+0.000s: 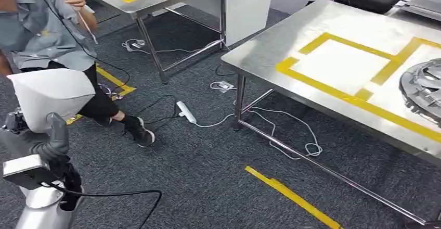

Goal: Take the parts from the cabinet and place them on the table.

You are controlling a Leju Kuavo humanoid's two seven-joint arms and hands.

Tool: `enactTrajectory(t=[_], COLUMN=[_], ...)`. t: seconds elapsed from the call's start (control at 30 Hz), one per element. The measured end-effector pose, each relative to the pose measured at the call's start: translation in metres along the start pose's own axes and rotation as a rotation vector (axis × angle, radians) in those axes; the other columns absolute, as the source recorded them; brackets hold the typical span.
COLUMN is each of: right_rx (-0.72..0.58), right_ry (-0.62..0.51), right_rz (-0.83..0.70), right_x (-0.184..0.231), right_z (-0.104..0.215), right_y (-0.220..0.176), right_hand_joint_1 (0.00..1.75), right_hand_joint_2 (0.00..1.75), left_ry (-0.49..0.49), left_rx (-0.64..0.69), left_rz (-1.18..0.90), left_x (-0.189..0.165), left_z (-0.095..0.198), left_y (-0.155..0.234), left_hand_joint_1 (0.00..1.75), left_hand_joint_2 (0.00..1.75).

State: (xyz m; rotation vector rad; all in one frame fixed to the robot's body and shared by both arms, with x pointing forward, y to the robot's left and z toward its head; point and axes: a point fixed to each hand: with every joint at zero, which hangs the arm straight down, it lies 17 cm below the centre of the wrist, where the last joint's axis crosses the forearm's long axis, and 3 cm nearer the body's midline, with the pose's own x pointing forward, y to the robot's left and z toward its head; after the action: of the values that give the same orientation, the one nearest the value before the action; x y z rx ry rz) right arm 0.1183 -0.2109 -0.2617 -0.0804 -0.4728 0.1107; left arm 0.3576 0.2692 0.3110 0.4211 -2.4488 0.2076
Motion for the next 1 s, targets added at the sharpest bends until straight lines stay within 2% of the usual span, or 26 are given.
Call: enactTrajectory(t=[0.3, 1.0], right_rx=[0.002, 0.003], right_ry=[0.007, 0.015], right_rz=[0.000, 0.003], right_x=[0.000, -0.004], right_z=[0.000, 0.001], right_y=[0.000, 0.000], right_hand_joint_1=[0.00, 0.00], right_hand_joint_2=[1.75, 1.75], left_ry=[0.004, 0.005], left_rx=[0.002, 0.013], left_rz=[-0.088, -0.116], left_x=[-0.010, -0.011], left_z=[-0.001, 0.000], left_y=[0.025, 0.038], left_hand_joint_1=[1.75, 1.75], left_hand_joint_2=[1.75, 1.75])
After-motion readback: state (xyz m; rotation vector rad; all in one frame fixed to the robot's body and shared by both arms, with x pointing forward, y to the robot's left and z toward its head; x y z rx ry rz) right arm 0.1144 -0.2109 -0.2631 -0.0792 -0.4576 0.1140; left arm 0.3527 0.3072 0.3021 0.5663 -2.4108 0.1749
